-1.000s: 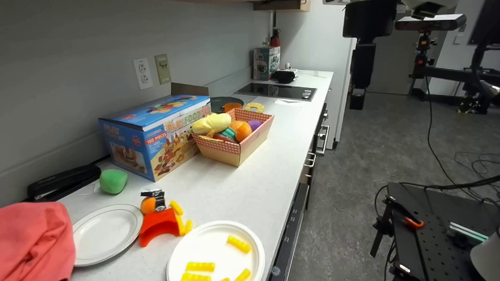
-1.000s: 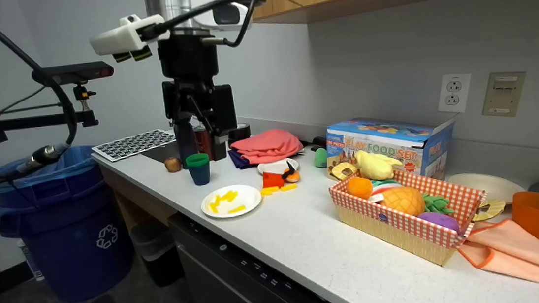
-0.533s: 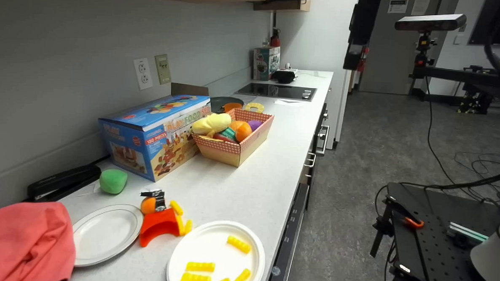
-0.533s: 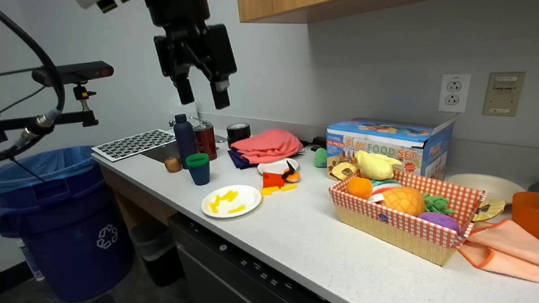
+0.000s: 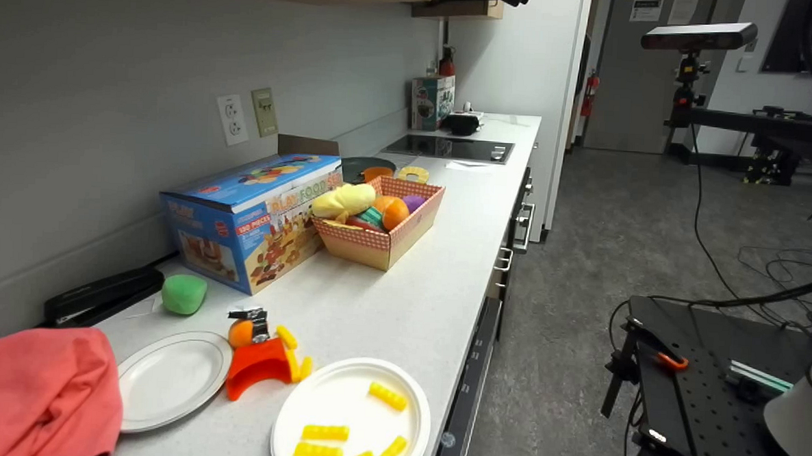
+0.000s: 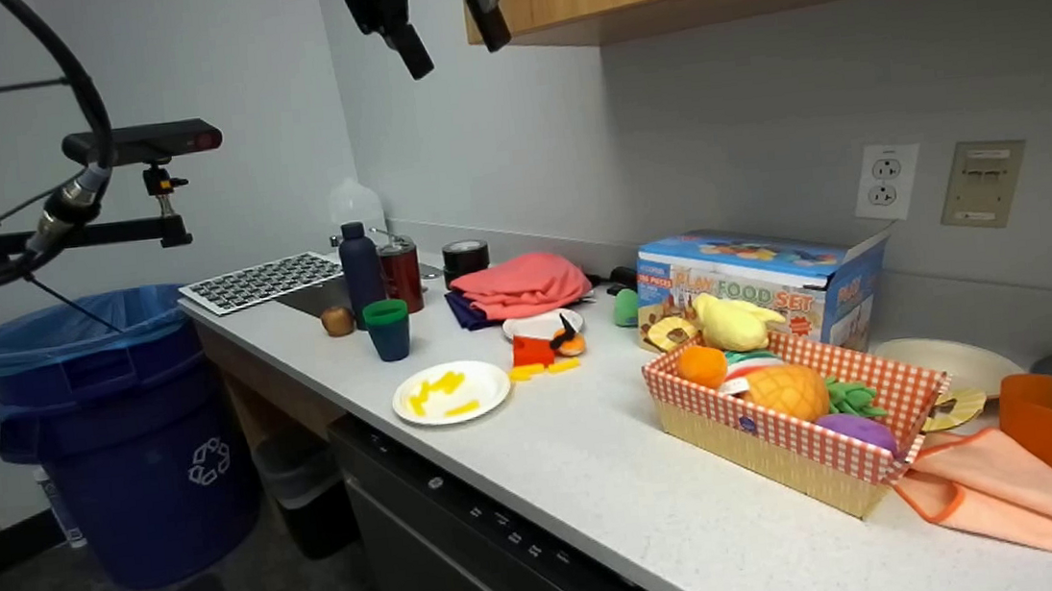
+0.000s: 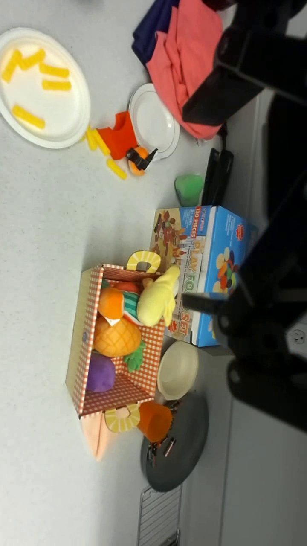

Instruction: Open the left cabinet door

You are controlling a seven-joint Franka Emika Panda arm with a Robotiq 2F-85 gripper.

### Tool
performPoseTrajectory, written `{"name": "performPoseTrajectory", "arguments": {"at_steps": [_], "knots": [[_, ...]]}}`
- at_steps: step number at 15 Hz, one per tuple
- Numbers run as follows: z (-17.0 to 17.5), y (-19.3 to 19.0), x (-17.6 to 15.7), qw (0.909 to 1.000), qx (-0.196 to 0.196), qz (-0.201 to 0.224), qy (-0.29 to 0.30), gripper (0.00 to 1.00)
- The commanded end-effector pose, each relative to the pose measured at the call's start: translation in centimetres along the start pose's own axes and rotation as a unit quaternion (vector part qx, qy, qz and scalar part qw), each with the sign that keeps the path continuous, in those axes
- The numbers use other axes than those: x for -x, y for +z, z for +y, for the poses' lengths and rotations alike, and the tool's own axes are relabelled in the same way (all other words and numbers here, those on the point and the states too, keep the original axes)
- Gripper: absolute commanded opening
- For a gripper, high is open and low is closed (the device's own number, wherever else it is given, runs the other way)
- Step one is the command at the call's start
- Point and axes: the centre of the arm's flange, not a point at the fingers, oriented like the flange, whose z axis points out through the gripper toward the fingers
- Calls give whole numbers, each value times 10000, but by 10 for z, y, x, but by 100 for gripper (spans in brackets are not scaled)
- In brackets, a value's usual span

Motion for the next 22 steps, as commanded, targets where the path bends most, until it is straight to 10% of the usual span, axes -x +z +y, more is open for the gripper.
{"name": "performPoseTrajectory", "arguments": {"at_steps": [1,22], "knots": [[0,0,-1,10000,4,25,-1,100],[54,-43,-136,9780,726,1926,341,100]]}}
